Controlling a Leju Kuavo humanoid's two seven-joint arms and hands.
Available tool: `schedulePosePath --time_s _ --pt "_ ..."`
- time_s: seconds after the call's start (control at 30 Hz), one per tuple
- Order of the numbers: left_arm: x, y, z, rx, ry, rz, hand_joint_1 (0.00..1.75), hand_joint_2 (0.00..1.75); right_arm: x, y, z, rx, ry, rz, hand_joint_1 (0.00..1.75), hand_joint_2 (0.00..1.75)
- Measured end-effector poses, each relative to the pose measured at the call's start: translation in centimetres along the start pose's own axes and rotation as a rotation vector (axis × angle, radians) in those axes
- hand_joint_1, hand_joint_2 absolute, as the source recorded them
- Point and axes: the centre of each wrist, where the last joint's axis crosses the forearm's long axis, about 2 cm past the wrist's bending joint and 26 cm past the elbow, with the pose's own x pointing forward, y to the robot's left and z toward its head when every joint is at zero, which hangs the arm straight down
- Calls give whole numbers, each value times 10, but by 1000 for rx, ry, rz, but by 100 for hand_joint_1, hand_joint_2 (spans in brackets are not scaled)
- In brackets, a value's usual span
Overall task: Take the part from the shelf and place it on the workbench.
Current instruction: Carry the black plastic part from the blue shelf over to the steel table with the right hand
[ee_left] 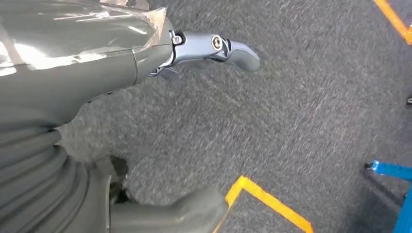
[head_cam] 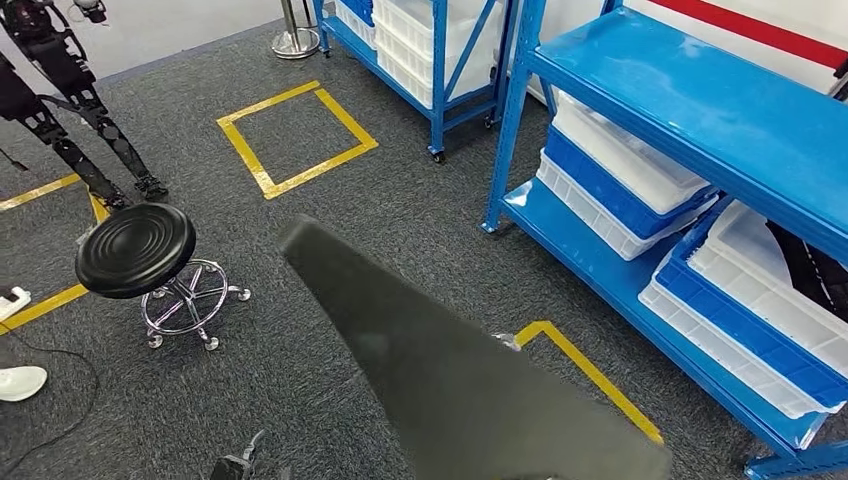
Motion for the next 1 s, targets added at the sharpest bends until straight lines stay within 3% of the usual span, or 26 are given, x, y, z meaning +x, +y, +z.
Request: schedulePosePath --time_s 0.37,0.67,1.0 --pt "-7 21 5 -18 11 -21 0 175 1 19 19 -31 6 -33 175 175" --pt "-9 33 7 -15 13 -45 0 175 6 41 4 2 -1 -85 175 175" --pt "2 32 -7 -6 -33 -54 0 175 7 44 -13 51 -19 -116 175 175"
